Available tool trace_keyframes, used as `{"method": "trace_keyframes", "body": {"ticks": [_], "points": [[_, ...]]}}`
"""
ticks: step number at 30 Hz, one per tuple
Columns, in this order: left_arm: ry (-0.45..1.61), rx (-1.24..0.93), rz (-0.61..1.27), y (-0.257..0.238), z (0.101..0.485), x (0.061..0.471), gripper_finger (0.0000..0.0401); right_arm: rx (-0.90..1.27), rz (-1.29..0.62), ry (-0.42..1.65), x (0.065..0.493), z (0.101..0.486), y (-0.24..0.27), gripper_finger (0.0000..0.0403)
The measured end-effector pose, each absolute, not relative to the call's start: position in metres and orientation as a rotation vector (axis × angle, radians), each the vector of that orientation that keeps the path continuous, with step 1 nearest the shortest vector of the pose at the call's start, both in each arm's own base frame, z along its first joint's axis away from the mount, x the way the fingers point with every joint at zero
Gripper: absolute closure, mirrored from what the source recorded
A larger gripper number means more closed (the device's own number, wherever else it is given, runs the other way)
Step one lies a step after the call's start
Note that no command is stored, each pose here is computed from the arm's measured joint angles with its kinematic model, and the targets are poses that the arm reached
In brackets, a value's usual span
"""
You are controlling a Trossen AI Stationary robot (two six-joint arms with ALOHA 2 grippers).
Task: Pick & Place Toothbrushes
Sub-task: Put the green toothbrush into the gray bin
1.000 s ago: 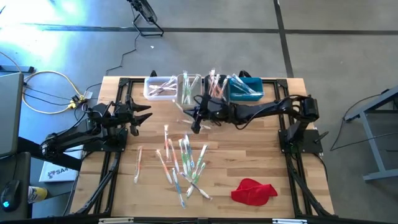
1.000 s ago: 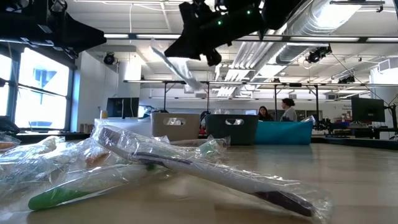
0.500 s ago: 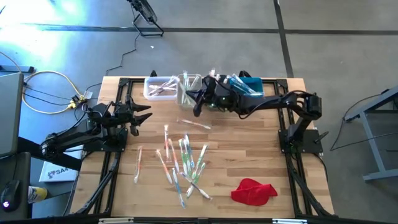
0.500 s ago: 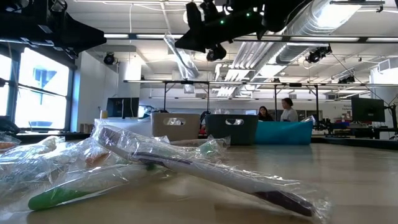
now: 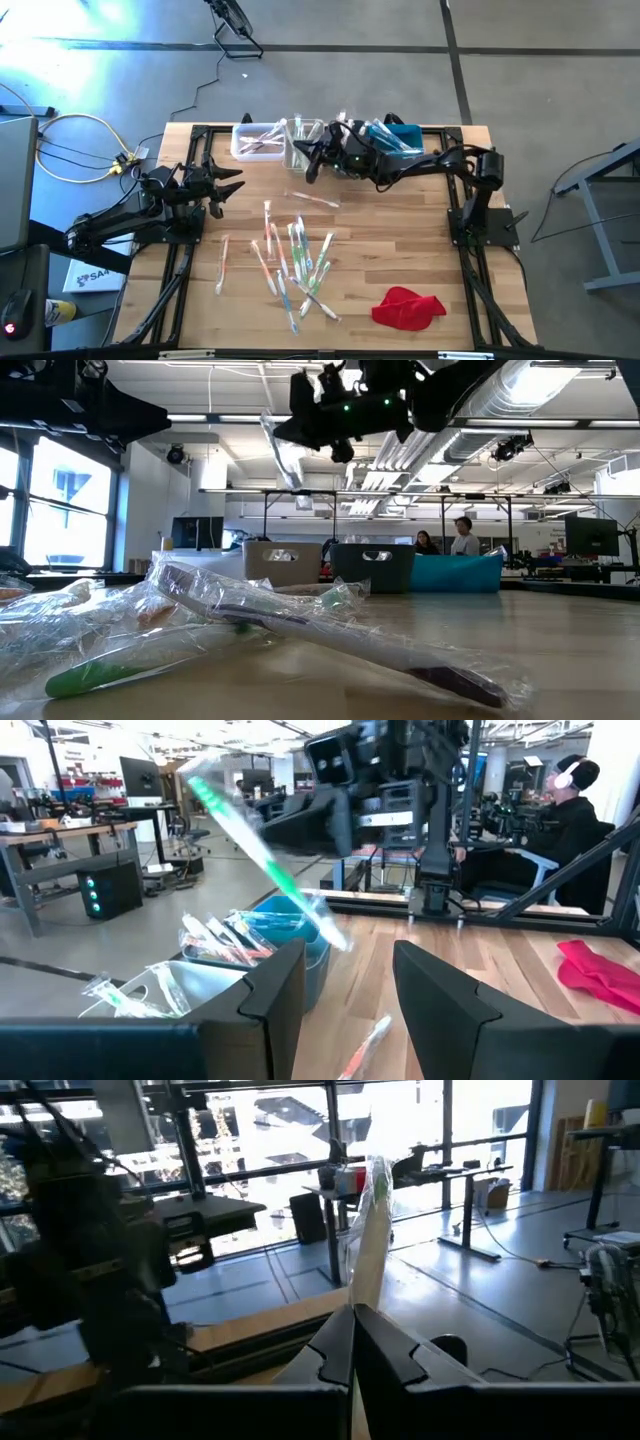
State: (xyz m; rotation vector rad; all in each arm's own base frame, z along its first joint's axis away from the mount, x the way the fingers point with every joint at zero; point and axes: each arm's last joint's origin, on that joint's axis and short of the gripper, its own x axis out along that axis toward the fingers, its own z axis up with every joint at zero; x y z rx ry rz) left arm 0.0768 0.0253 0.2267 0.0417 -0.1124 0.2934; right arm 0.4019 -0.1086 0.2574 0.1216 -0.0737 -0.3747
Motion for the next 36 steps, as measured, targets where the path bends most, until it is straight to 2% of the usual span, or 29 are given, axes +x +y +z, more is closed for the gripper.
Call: {"method": "trace_keyframes", "body": {"ticks": [6, 14, 18, 26, 36], "points": [[-0.105, 0.039, 0.293, 0.025, 0.226, 0.077, 0.0251, 0.130, -0.438, -0.083, 0.395, 0.253, -0.139, 0.0401], [-0.109, 0.039, 0.293, 0.025, 0.226, 0.077, 0.0251, 0.223, -0.384, -0.103, 0.383, 0.250, -0.174, 0.0401], [-0.116, 0.039, 0.293, 0.025, 0.227, 0.077, 0.0251, 0.220, -0.364, -0.099, 0.393, 0.258, -0.183, 0.0401], [-0.097, 0.033, 0.293, 0.025, 0.225, 0.077, 0.0251, 0.171, -0.398, 0.038, 0.423, 0.271, -0.199, 0.0401], [-0.084, 0.030, 0.293, 0.025, 0.224, 0.077, 0.0251, 0.223, -0.444, 0.134, 0.417, 0.250, -0.229, 0.0401]]}}
